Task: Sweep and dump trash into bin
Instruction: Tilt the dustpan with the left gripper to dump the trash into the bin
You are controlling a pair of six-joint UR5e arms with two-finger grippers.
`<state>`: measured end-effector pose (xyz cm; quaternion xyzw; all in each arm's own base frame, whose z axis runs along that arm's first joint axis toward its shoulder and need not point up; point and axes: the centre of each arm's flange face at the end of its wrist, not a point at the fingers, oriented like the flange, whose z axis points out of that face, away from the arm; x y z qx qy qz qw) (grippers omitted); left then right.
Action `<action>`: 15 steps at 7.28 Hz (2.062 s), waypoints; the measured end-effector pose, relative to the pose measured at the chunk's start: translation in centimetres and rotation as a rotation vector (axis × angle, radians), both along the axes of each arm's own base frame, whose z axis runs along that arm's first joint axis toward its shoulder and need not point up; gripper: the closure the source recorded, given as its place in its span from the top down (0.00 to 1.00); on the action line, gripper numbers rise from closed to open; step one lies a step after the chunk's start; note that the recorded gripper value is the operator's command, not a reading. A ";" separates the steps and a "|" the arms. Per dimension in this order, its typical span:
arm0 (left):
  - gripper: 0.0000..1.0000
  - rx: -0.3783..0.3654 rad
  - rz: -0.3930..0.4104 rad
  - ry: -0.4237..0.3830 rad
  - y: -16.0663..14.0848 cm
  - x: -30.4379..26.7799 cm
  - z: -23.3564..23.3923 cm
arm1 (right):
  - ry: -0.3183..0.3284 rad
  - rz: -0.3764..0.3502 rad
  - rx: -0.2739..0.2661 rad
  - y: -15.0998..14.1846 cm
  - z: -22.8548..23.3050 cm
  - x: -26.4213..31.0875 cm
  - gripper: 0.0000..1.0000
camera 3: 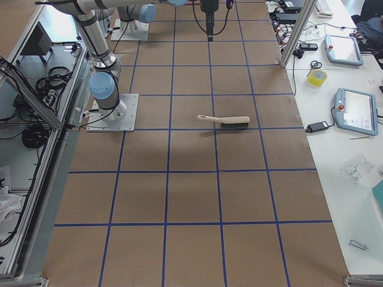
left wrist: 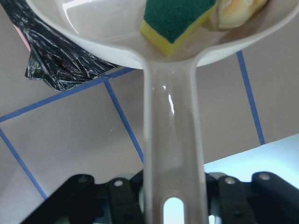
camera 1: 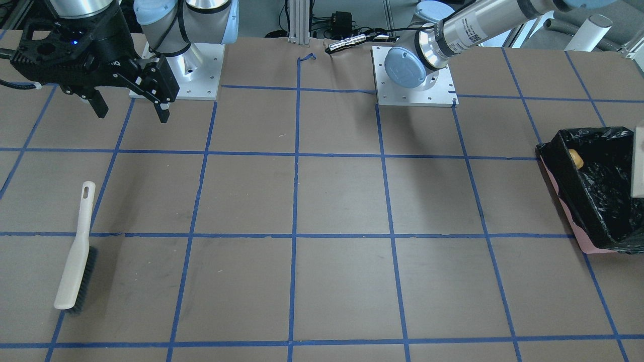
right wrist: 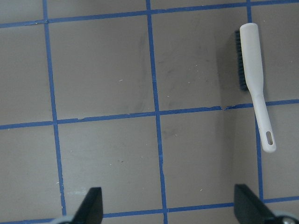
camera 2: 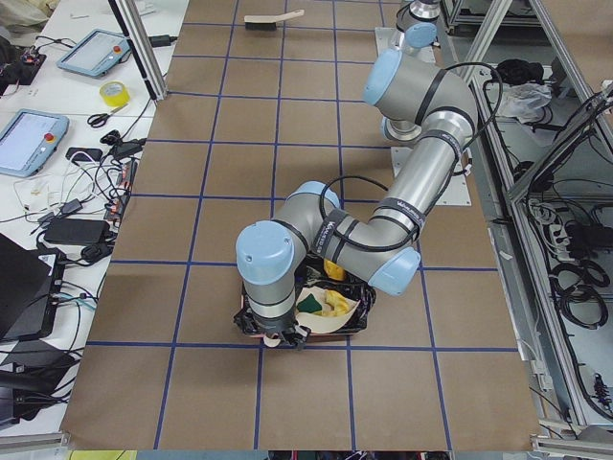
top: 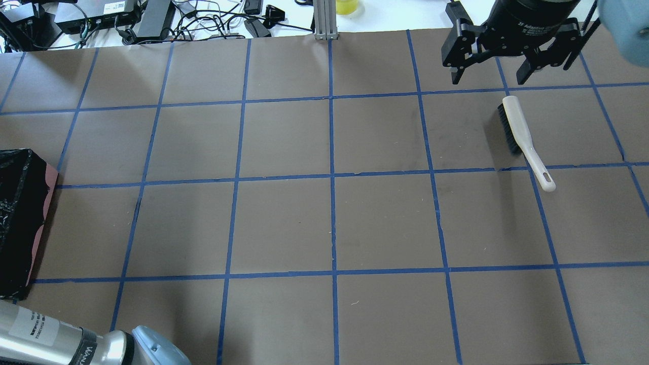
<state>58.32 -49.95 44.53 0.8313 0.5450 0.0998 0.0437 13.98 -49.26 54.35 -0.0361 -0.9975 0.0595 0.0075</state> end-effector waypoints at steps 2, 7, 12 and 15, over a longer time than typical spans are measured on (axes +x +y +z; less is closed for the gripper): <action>0.00 0.025 0.014 -0.037 0.2 -1.6 0.2 | -0.001 -0.001 -0.001 0.0 0.0 0.0 1.00; 0.00 0.017 -0.017 -0.198 0.4 -7.0 1.0 | 0.003 -0.002 -0.001 -0.1 -0.1 -0.1 1.00; 0.00 -0.005 -0.065 -0.210 1.4 -8.1 1.9 | 0.001 -0.002 -0.002 0.0 0.0 -0.1 1.00; 0.00 -0.006 -0.096 -0.193 1.1 -7.8 2.4 | 0.000 -0.001 -0.002 0.0 0.0 -0.1 1.00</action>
